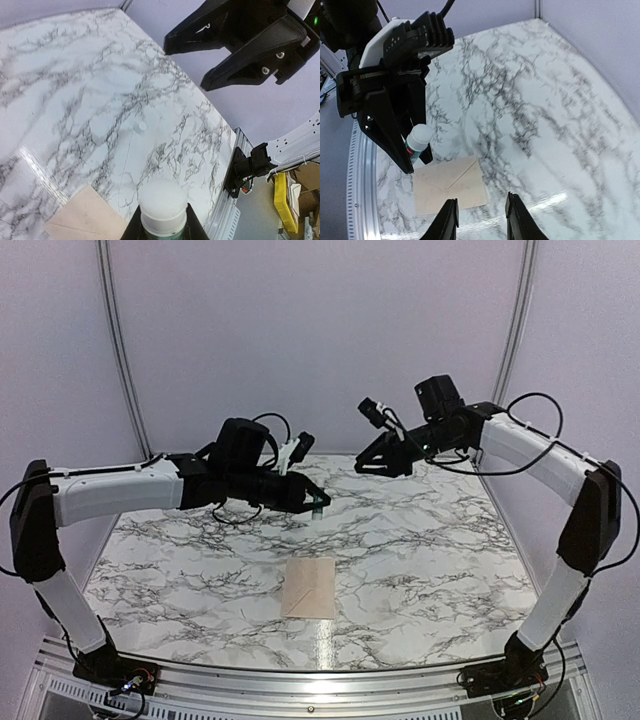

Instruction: Place the letter into the envelope and seal it

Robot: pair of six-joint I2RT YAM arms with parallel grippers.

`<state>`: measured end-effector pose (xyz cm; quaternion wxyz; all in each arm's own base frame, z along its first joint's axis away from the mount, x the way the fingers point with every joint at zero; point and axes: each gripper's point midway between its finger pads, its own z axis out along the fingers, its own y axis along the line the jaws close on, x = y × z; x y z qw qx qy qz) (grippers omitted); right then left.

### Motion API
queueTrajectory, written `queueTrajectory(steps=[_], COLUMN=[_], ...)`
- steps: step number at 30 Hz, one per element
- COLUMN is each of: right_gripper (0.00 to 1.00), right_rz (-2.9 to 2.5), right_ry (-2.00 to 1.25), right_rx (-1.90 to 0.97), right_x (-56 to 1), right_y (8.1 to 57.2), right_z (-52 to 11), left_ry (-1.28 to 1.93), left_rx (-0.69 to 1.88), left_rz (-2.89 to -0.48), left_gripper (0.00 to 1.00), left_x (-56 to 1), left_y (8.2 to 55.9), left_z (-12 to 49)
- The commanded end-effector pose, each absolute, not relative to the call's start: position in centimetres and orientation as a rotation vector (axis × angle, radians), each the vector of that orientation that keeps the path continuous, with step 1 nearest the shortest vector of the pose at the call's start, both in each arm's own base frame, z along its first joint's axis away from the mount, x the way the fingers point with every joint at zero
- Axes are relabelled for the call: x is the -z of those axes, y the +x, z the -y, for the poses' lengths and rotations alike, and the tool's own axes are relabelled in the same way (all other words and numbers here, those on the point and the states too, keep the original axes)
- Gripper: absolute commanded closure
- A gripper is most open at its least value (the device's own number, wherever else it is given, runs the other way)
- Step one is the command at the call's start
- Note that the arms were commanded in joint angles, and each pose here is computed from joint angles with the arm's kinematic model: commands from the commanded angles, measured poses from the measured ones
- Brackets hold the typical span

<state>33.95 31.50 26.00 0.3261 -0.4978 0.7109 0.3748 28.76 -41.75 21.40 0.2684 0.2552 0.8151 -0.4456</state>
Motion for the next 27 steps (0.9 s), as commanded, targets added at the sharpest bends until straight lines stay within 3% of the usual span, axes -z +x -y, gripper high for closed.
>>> queueTrajectory(steps=[1, 3, 4, 6, 7, 12, 15, 18, 27], right_gripper=[0.61, 0.5, 0.39, 0.06, 0.02, 0.02, 0.2, 0.31, 0.36], right_rz=[-1.821, -1.768, -1.748, -1.733, -1.735, -1.686, -1.631, -1.541, -1.43], right_ry=[-1.253, -1.216, -1.192, -1.132, -1.124, -1.294, -1.354, -1.415, -1.513], right_rx=[-0.811, -0.755, -0.727, -0.714, -0.733, -0.999, -1.133, -1.219, -1.39], right_x=[-31.0, -33.3, -34.3, -35.6, -35.5, -33.6, -33.4, -33.6, -34.2], right_y=[34.3, 34.3, 34.2, 33.9, 33.6, 29.2, 27.3, 25.7, 23.4], right_z=[-29.2, -28.7, -28.3, -27.6, -27.4, -28.4, -29.3, -30.6, -36.2], left_ry=[0.691, 0.675, 0.662, 0.641, 0.64, 0.675, 0.703, 0.745, 0.785], left_rx=[1.074, 1.058, 1.055, 1.093, 1.127, 1.235, 1.293, 1.355, 1.435], left_rz=[-2.091, -2.021, -1.986, -1.889, -1.822, -1.612, -1.553, -1.478, -1.329], left_gripper=[1.0, 1.0, 1.0, 1.0, 1.0, 1.0, 1.0, 1.0, 1.0], left_x=[-26.1, -28.5, -29.7, -32.4, -33.8, -37.4, -38.4, -39.3, -40.8], left_y=[30.3, 30.7, 30.8, 30.7, 30.4, 28.1, 27.2, 25.9, 24.5], left_z=[40.1, 39.8, 39.6, 39.6, 39.6, 39.5, 40.3, 41.1, 41.5])
